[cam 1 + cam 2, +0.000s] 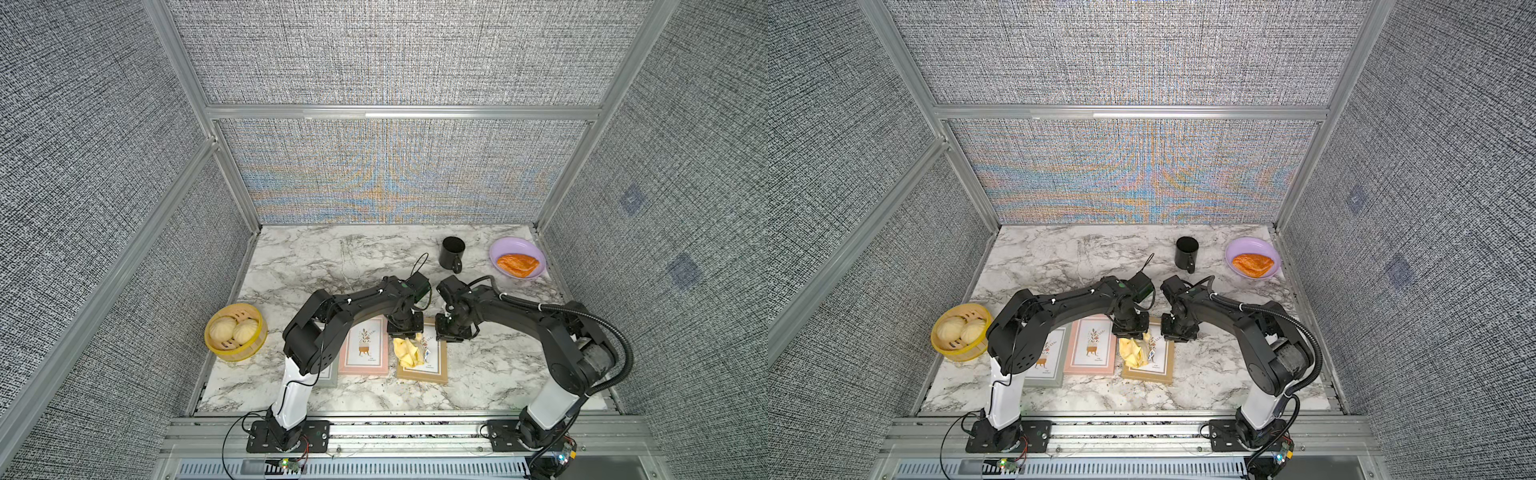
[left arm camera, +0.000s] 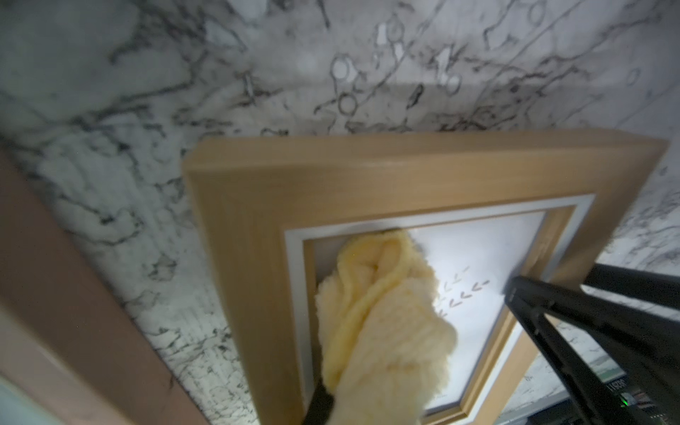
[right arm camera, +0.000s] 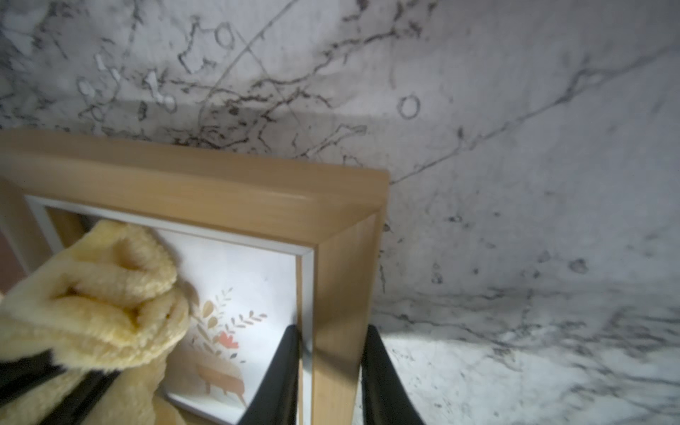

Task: Wipe the picture frame with a cloth
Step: Wipe the dirt from the picture frame.

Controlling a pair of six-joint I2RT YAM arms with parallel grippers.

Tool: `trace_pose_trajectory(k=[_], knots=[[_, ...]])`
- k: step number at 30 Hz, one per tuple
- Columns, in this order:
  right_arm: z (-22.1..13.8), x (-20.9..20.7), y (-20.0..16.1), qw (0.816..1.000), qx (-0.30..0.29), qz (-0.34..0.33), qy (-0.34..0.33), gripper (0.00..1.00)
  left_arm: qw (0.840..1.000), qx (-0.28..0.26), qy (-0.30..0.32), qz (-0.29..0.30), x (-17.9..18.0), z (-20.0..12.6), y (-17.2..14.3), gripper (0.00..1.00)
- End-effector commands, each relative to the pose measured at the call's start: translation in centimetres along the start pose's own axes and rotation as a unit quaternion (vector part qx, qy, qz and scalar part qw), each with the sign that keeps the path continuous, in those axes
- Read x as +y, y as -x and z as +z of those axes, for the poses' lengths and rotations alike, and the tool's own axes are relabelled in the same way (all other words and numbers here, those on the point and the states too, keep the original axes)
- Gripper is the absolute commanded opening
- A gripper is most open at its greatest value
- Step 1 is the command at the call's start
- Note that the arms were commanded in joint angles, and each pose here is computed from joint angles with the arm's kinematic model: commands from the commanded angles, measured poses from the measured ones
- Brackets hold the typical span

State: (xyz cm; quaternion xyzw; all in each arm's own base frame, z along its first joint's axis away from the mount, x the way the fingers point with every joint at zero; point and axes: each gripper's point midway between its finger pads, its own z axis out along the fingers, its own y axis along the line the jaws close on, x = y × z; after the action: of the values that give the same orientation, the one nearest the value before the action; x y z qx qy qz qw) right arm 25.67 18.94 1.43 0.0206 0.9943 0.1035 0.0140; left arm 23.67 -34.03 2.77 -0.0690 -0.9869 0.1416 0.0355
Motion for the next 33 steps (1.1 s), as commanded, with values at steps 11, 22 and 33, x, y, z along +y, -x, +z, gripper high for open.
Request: trace_pose_trajectory(k=[11, 22, 33], knots=[[1.0, -1.5, -0.2, 0.999, -0.003, -0.003, -0.035, 0.24, 0.998, 0.062, 0.002, -0.032, 6.5, -1.3, -11.7, 0.0], [1.1, -1.5, -0.4, 0.999, -0.001, -0.005, -0.037, 0.24, 0.999, 0.021, -0.035, -0.012, 4.4, -1.7, -9.6, 0.0], [0.9, -1.6, -0.4, 0.999, -0.003, -0.005, -0.039, 0.24, 0.998, 0.026, -0.054, 0.016, 0.2, 0.2, -6.4, 0.0]])
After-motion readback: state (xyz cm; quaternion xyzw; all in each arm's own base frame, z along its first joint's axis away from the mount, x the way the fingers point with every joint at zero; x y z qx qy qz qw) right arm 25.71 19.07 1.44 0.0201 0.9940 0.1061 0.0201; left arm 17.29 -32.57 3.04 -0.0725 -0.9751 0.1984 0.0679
